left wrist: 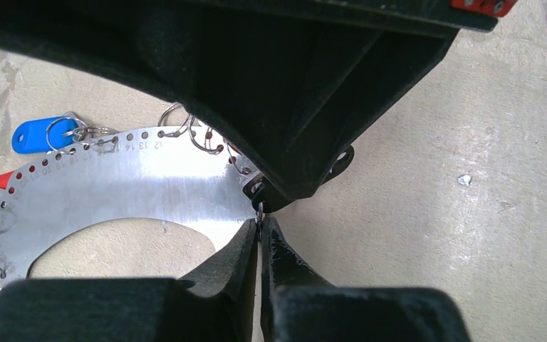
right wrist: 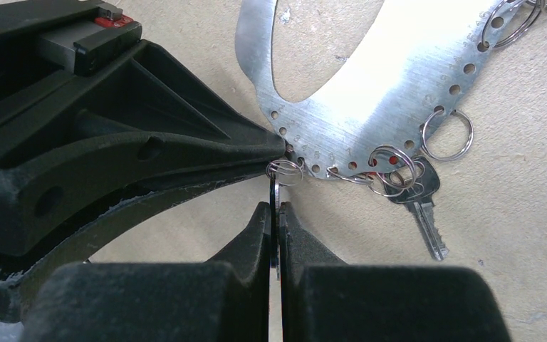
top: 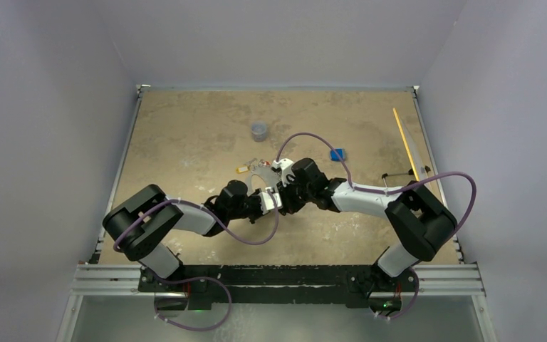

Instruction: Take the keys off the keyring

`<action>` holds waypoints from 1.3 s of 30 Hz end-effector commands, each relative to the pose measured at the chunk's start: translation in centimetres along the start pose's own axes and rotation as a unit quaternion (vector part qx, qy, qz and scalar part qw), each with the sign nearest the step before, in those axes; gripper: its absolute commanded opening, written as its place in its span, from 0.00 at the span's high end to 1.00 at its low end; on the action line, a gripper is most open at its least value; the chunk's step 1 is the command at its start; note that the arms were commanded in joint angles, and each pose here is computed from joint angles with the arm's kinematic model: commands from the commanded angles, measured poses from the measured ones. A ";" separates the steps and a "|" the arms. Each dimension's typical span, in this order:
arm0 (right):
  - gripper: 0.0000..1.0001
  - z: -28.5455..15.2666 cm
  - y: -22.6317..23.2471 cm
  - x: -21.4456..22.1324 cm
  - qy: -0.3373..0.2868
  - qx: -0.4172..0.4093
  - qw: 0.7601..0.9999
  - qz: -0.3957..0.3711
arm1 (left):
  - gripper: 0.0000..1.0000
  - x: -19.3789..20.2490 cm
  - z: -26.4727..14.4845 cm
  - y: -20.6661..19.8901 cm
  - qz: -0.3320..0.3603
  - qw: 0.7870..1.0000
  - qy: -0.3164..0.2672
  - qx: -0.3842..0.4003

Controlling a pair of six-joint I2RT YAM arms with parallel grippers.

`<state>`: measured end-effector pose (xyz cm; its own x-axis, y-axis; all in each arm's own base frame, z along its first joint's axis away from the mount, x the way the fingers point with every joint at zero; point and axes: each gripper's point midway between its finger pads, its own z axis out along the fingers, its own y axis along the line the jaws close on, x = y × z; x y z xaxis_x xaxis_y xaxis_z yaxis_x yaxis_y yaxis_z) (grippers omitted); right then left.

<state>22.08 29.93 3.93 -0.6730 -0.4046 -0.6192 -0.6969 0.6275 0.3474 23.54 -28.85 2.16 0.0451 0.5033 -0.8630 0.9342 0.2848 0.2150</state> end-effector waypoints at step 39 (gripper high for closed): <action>1.00 -1.3 -0.7 -2.0 -0.046 0.009 0.999 0.012 | 1.00 -6.7 -4.7 2.3 -0.133 0.956 -0.221 -0.137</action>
<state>23.58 30.12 5.85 -0.6597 -0.3121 -0.6837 -0.6895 0.6133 0.3853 23.97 -27.62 7.78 -0.0328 0.1259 -0.9915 0.8149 0.5777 0.0464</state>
